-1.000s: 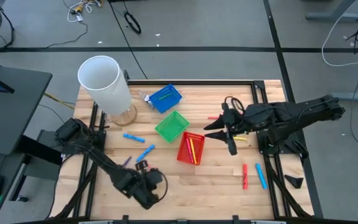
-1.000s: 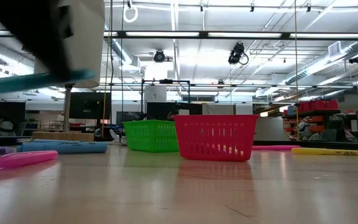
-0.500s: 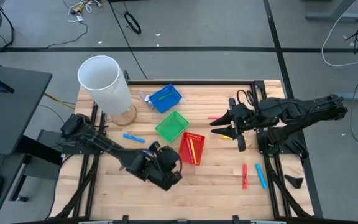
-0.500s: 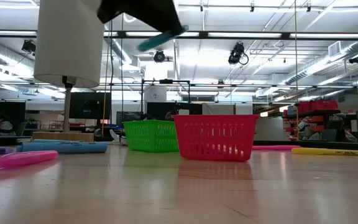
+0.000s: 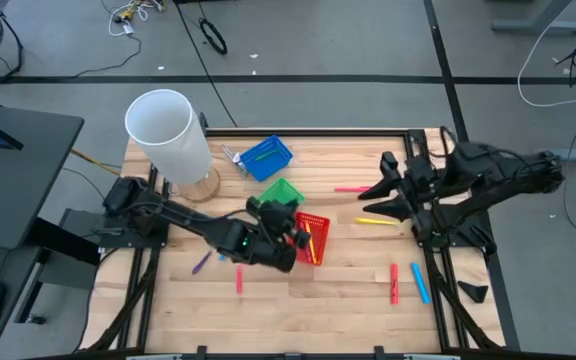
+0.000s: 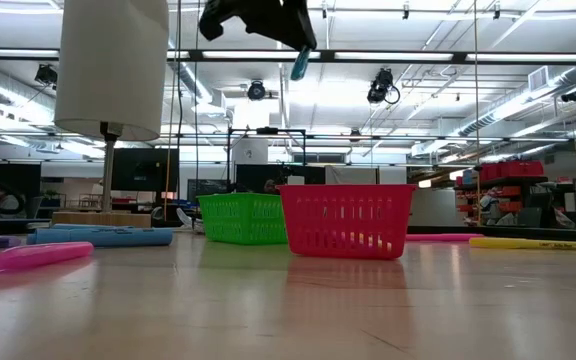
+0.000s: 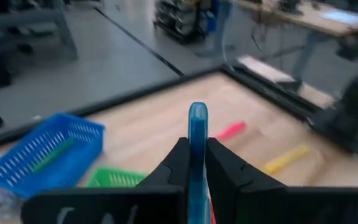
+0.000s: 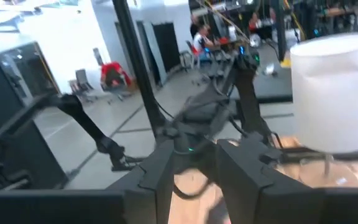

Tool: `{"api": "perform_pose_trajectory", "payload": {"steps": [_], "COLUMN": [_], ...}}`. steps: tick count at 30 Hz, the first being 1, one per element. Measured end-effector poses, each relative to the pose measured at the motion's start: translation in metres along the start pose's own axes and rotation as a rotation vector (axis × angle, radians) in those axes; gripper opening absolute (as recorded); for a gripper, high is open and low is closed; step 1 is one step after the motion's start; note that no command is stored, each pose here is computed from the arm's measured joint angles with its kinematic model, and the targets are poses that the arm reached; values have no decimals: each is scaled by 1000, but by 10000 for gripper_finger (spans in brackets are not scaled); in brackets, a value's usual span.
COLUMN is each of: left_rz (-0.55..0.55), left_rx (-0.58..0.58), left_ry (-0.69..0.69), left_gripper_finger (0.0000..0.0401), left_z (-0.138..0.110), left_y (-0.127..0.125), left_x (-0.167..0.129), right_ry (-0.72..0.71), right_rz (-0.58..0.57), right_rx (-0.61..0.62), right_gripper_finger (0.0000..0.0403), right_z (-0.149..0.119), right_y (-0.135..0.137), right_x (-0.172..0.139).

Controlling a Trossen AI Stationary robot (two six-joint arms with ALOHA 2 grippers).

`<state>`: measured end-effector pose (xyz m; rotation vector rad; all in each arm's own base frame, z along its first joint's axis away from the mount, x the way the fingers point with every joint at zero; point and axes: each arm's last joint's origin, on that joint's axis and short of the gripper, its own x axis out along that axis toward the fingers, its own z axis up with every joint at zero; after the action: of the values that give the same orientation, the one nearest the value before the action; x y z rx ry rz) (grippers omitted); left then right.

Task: Pick & Place Markers
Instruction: Put the small blue pen into the blue bin

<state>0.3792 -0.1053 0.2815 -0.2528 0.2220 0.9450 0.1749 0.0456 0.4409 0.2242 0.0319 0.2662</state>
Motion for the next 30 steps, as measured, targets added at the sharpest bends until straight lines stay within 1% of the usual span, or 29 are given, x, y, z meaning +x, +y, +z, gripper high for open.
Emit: {"api": "perform_pose_trajectory", "payload": {"steps": [3,7,12,19,23,26,27,30], "left_rz": [19,28,85,138,166,173,178,185], "left_rx": [47,169,266,437,491,500,506,586], "left_ry": [-29,-39,-47,-35,-22,-10,-6,28], "left_gripper_finger": [30,29,29,29,29,29,29,29], "left_z": [7,14,20,27,31,32,33,38], "left_y": [0,2,9,17,24,27,26,17], "left_x": [10,22,37,54,65,73,75,83], "right_ry": [-15,-16,-13,-13,-13,-5,0,14], "right_rz": [8,8,8,8,8,6,5,2], "right_rx": [-2,-2,-2,0,0,1,1,1], "right_gripper_finger": [121,121,121,121,121,121,121,121], "right_z": [2,3,2,2,2,2,1,0], "right_y": [1,1,1,1,1,1,0,0], "right_x": [-4,-6,-6,-6,-6,-6,-6,-5]}}
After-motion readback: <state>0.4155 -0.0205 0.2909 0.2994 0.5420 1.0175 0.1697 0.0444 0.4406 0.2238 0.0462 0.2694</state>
